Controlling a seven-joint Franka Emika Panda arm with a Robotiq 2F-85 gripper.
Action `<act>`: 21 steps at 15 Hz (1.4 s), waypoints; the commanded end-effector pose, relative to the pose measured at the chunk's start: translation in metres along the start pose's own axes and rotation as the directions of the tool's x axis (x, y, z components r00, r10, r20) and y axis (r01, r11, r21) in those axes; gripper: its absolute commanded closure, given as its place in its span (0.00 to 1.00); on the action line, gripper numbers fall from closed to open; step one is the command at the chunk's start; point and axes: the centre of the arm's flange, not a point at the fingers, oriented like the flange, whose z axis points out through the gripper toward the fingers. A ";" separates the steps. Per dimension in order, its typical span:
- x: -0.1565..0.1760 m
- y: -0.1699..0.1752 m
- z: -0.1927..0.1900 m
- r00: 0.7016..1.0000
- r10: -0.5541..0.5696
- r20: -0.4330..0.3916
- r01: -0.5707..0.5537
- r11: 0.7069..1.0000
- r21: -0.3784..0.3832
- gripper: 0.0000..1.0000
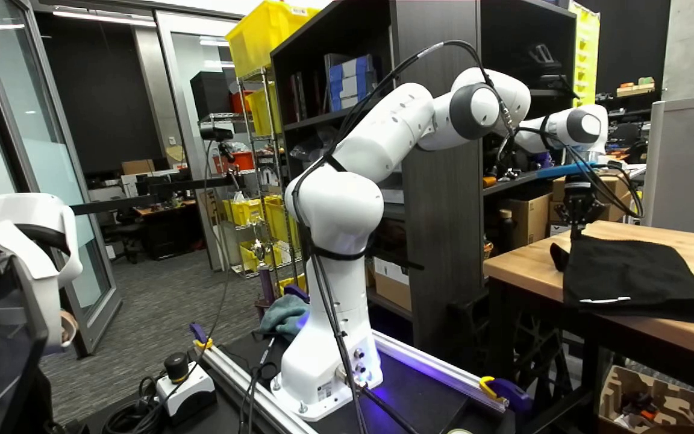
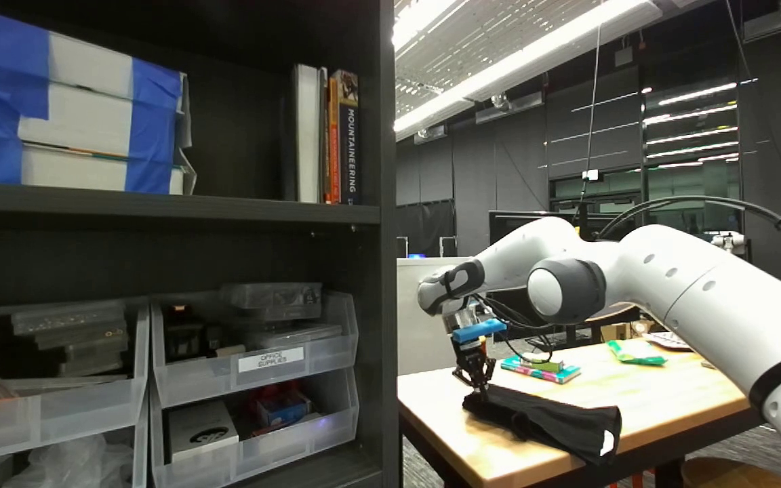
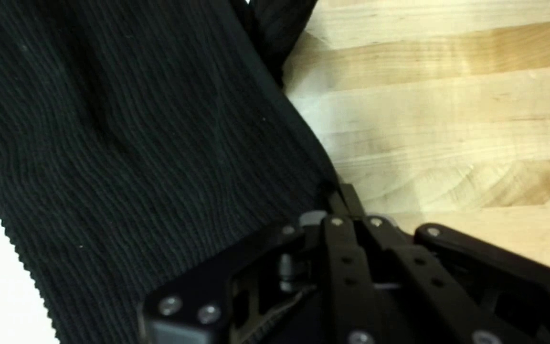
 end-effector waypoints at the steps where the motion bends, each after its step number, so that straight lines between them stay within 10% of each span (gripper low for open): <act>1: -0.001 0.036 -0.047 0.996 0.092 -0.016 -0.090 0.989 0.118 1.00; 8: 0.003 0.111 -0.083 0.938 0.345 -0.021 -0.320 0.889 0.327 1.00; 21: 0.035 0.244 -0.067 0.679 0.681 0.273 -0.708 0.509 0.490 1.00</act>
